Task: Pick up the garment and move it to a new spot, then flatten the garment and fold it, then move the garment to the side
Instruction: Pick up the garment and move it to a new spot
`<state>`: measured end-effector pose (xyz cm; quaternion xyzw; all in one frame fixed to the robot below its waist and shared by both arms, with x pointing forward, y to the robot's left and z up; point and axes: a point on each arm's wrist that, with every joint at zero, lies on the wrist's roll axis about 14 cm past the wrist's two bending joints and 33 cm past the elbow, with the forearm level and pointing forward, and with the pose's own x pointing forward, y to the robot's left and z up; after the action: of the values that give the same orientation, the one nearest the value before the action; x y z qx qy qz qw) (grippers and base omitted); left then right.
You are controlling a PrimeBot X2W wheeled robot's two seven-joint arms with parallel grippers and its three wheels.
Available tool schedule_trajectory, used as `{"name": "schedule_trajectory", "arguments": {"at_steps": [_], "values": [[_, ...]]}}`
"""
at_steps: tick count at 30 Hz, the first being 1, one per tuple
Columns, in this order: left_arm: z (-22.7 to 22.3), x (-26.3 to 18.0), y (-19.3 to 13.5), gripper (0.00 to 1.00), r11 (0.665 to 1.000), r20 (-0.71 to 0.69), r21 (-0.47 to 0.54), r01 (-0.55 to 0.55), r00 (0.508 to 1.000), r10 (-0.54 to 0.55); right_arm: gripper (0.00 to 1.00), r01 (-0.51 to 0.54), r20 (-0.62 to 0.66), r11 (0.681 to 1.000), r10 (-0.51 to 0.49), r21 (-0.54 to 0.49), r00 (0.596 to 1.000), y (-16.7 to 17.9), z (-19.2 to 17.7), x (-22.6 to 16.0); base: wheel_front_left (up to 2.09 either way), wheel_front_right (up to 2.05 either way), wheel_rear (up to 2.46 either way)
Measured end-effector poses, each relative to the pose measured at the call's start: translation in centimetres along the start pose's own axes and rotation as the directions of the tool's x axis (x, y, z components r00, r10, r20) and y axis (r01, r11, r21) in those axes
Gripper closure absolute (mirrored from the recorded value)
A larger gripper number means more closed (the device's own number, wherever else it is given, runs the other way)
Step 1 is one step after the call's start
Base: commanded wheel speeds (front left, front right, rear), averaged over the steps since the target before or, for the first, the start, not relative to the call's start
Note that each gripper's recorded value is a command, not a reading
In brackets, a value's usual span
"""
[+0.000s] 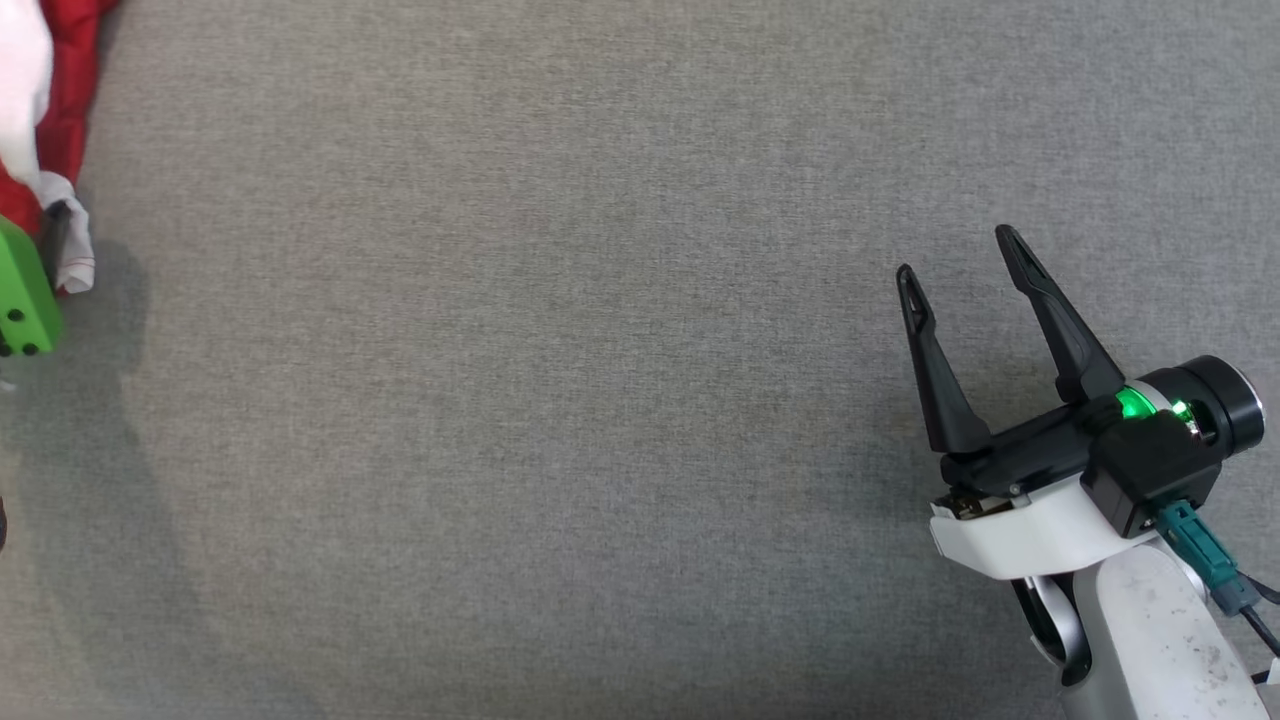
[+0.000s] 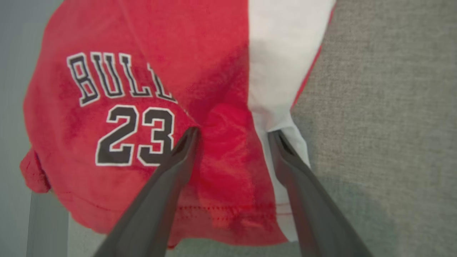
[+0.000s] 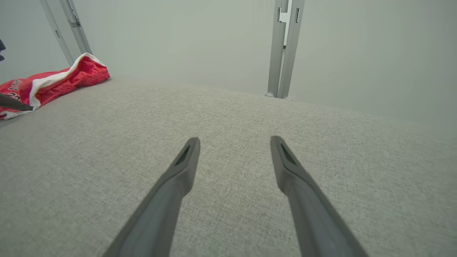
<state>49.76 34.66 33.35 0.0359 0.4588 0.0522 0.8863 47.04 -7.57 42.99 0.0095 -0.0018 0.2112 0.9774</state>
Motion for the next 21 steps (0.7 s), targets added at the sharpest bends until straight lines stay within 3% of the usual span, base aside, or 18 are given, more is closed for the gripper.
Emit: {"name": "schedule_trajectory", "arguments": {"at_steps": [5, 6, 7, 14, 21], "values": [[-0.5, 1.0, -0.6, 0.00, 0.999, -0.060, -0.046, 0.019, 0.998, -0.021, 0.00, 0.003, -0.019, 1.000, -0.003, -0.007, 1.000, -0.1, -0.6, -0.3, 0.00, 0.00, 0.00], [-0.7, 1.1, -1.0, 0.75, 0.999, -0.077, -0.044, 0.028, 0.997, -0.031, 0.00, 0.003, -0.019, 1.000, -0.003, -0.007, 1.000, 0.0, -0.6, -0.4, 0.00, 0.00, 0.00], [-0.6, 1.0, -1.2, 1.00, 0.998, -0.084, -0.042, 0.037, 0.996, -0.040, 0.00, 0.005, -0.019, 1.000, -0.005, -0.008, 1.000, -0.1, -0.5, -0.4, 0.00, 0.00, 0.00], [0.7, -0.1, -1.0, 1.00, 0.999, 0.021, 0.006, 0.037, 0.999, -0.037, 0.00, -0.002, -0.012, 1.000, 0.002, -0.012, 1.000, 0.3, 0.0, -0.4, 0.00, 0.00, 0.00], [6.9, -3.8, 0.5, 1.00, 0.993, 0.332, 0.114, -0.045, 0.943, 0.005, 0.00, -0.019, 0.026, 1.000, 0.019, -0.009, 0.999, 1.5, 2.0, -0.7, 0.00, 0.00, 0.00]]}}
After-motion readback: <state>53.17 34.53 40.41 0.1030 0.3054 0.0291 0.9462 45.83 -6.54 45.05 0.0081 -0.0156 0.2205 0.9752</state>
